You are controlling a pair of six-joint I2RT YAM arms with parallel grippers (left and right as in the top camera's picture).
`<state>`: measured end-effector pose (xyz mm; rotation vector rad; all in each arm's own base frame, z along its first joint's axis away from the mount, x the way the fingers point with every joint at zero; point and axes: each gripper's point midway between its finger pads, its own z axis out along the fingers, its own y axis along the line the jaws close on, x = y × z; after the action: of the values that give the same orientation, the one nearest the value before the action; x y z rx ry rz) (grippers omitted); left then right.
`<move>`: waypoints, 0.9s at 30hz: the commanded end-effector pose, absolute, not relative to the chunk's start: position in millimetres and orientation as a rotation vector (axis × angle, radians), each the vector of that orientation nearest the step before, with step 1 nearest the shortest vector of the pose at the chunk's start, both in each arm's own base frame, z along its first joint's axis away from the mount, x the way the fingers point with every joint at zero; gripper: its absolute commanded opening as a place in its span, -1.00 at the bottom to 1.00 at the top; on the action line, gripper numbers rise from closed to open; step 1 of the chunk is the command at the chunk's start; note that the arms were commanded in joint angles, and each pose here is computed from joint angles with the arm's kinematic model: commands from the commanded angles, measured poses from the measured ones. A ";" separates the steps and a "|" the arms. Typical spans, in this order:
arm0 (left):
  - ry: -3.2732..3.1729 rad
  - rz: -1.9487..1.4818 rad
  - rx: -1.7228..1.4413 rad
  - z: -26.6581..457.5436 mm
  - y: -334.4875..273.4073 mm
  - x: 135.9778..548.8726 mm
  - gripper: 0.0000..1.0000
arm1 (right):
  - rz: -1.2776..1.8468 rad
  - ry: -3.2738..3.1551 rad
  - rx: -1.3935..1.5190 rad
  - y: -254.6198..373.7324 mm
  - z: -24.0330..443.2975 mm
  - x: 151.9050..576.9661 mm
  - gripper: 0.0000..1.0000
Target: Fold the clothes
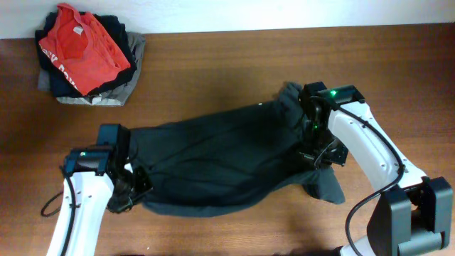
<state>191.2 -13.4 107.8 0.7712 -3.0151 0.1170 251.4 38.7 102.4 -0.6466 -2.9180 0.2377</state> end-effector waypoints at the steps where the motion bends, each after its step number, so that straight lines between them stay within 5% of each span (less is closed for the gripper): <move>1: -3.047 0.144 0.838 109.1 -13.5 203.4 -0.96 | 0.225 -2.941 -0.704 32.8 101.2 260.3 -0.92; 10: -3.113 -0.116 1.063 111.1 20.4 221.5 -0.96 | 0.116 -3.089 -0.837 14.1 98.1 309.1 -0.92; 27: -3.101 -0.292 1.254 115.2 41.7 225.4 -0.96 | -0.142 -3.256 -0.535 39.5 89.4 350.5 -0.92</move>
<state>225.0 30.0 111.9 1.1778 -3.1029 -0.1950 351.4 29.8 99.7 -0.6520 -3.2742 -0.0626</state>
